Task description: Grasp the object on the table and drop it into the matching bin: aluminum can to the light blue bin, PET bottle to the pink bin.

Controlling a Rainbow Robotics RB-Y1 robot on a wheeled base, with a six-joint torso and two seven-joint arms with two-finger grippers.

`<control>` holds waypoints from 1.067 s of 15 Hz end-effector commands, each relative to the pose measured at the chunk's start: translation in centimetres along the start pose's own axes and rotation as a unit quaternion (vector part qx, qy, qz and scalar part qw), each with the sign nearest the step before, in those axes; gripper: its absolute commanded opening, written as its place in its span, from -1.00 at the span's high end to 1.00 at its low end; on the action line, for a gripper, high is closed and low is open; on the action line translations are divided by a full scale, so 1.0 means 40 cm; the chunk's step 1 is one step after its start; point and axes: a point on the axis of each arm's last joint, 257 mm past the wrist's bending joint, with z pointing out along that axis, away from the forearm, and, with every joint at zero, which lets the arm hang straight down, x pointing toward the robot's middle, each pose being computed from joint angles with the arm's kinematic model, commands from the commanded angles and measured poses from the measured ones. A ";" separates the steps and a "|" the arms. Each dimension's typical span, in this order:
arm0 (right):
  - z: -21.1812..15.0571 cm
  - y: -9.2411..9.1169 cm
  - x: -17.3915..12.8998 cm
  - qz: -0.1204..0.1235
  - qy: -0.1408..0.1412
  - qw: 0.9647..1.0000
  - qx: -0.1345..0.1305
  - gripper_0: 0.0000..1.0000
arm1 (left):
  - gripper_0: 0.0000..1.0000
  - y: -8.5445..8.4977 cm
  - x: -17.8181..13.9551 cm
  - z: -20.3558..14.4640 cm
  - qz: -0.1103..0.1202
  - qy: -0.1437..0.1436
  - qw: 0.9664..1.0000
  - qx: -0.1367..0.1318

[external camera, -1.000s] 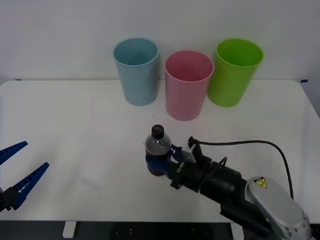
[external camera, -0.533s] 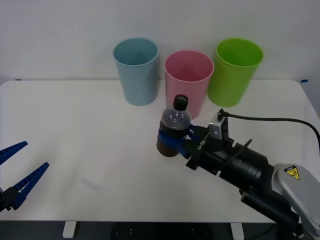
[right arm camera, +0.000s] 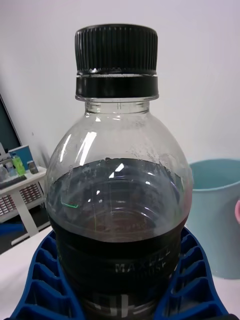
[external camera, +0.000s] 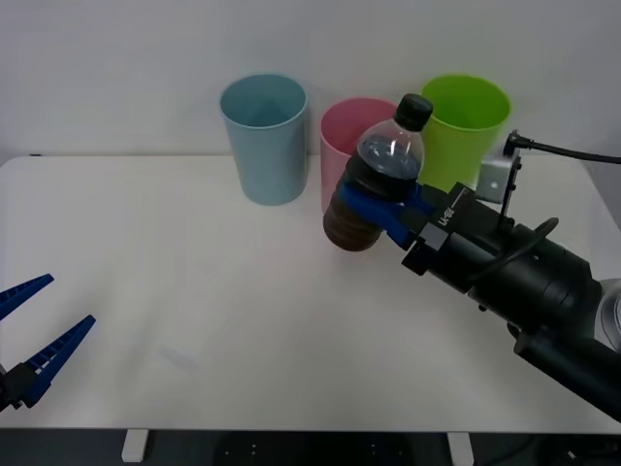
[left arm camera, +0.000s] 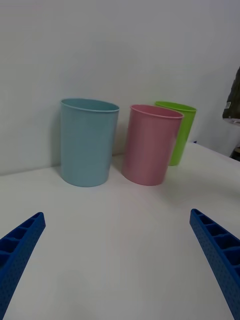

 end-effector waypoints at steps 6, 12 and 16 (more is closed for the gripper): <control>0.063 -0.141 -0.155 -0.076 -0.016 0.997 0.024 1.00 | -1.00 0.000 0.000 0.000 0.000 0.000 1.000 0.000; 0.133 -0.313 -0.196 -0.109 0.000 0.992 0.061 1.00 | -1.00 0.000 0.000 0.000 0.000 0.000 1.000 0.000; 0.186 -0.383 -0.185 -0.122 0.013 0.989 0.080 1.00 | -1.00 0.000 0.000 0.000 0.000 0.000 1.000 0.000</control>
